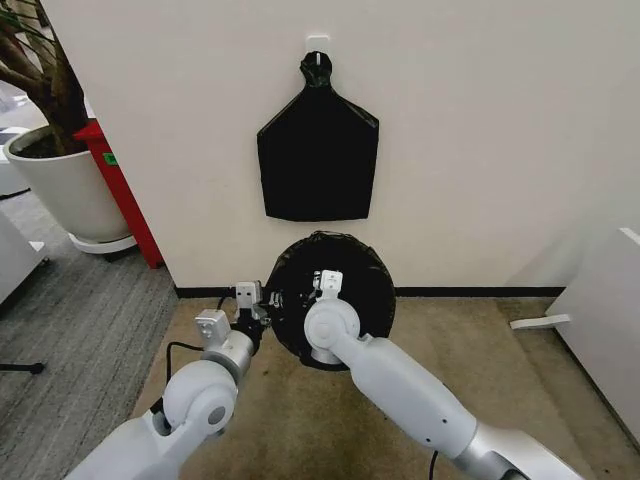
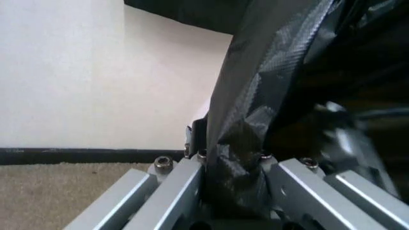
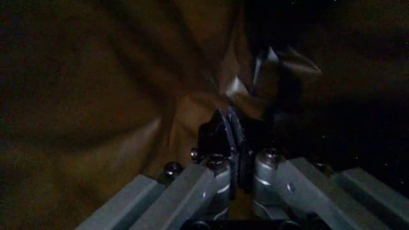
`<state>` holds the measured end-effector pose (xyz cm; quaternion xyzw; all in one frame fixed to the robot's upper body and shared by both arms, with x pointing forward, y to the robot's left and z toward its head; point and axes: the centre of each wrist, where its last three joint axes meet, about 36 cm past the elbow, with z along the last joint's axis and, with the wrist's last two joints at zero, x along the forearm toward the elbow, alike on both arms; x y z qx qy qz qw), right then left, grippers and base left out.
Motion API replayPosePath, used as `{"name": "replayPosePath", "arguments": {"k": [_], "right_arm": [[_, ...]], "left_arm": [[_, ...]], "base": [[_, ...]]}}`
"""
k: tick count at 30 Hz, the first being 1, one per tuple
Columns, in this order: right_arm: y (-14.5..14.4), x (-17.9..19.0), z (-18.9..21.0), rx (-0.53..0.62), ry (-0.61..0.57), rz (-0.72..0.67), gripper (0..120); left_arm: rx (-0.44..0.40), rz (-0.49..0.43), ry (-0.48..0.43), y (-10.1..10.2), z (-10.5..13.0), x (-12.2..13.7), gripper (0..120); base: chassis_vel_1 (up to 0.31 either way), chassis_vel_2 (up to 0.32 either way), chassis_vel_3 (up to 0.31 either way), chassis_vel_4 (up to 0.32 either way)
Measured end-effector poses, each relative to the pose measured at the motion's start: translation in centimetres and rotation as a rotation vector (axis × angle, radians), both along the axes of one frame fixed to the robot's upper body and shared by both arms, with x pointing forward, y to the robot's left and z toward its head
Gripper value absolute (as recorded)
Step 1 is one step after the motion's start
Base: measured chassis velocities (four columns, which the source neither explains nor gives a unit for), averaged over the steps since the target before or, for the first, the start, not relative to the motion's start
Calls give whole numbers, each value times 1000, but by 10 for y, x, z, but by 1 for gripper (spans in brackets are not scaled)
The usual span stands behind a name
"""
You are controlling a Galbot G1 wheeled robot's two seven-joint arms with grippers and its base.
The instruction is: Place the garbage bag over the trash bin.
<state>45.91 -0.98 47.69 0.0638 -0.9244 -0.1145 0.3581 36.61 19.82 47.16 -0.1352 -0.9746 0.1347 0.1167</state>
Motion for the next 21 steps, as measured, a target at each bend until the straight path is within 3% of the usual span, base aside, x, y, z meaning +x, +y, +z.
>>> {"name": "replayPosePath", "arguments": {"k": [5,13,21], "right_arm": [[-8,-2,3,-3,-12,-5,0],[-33,33,-24,-93,4,-92,0],[-28,31,-24,-74,-4,-91,0]], "left_arm": [[0,2,0,1,0,2,1],[-9,-2,-8,1,5,4,1],[-10,-3,-6,0,5,6,1]], "base": [[0,0,0,0],[0,0,0,0],[0,0,0,0]]}}
